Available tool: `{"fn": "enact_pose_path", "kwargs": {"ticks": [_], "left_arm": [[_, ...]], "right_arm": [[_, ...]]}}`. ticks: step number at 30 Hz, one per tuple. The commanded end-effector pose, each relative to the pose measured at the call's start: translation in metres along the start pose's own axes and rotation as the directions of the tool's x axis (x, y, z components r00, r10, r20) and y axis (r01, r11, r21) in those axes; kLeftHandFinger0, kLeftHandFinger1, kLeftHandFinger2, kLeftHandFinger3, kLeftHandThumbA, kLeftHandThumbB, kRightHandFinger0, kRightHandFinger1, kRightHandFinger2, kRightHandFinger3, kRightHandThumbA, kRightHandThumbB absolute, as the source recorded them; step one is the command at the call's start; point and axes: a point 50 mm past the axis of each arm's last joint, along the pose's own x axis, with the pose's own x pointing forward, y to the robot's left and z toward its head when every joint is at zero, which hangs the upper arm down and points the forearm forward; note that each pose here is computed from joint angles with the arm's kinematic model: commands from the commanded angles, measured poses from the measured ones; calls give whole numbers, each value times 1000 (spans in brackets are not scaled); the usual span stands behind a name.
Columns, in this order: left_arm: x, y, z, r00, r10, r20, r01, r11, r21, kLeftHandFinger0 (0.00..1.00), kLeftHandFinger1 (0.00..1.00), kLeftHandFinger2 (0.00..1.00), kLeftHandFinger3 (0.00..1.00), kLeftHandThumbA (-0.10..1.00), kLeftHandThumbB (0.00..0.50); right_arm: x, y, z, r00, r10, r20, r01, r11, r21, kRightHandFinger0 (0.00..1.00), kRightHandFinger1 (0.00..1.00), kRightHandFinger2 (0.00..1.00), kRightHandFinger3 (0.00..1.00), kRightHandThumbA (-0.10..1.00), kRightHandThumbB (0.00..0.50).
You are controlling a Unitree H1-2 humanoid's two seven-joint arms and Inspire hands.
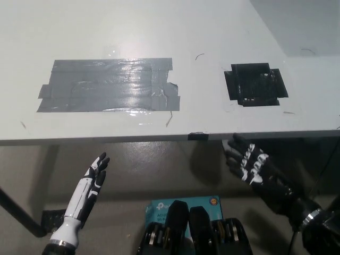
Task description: A grey duster is kept infront of the robot in the middle of the table and the robot extends its right arm to grab the duster, picks it up and hands it to a person
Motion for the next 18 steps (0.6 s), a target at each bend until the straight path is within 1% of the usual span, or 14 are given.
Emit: {"fn": "enact_pose_path", "kwargs": {"ticks": [1,5,10,12,18], "left_arm": [[-5,1,7,998,23,54,-23,1000,6,1000,1000,1000,1000,1000,272],[-5,2,7,998,17,56,-18,1000,11,1000,1000,1000,1000,1000,272],[-7,3,6,998,27,52,-27,1000,3,1000,1000,1000,1000,1000,274],[-8,3,5,998,28,50,-28,1000,6,1000,1000,1000,1000,1000,272],[-8,4,5,998,32,48,-32,999,2,1000,1000,1000,1000,1000,280]], "right_arm": [[-5,-23,-15,981,-130,143,192,726,-661,1000,1000,1000,1000,1000,370],[-6,-22,-18,982,-140,130,191,702,-686,1000,1000,1000,1000,1000,381],[-5,-20,-18,985,-134,112,173,678,-715,1000,1000,1000,1000,1000,371],[-4,-19,-19,986,-132,102,164,669,-725,1000,1000,1000,1000,1000,359],[-4,-18,-18,987,-127,101,160,656,-738,1000,1000,1000,1000,1000,353]]}}
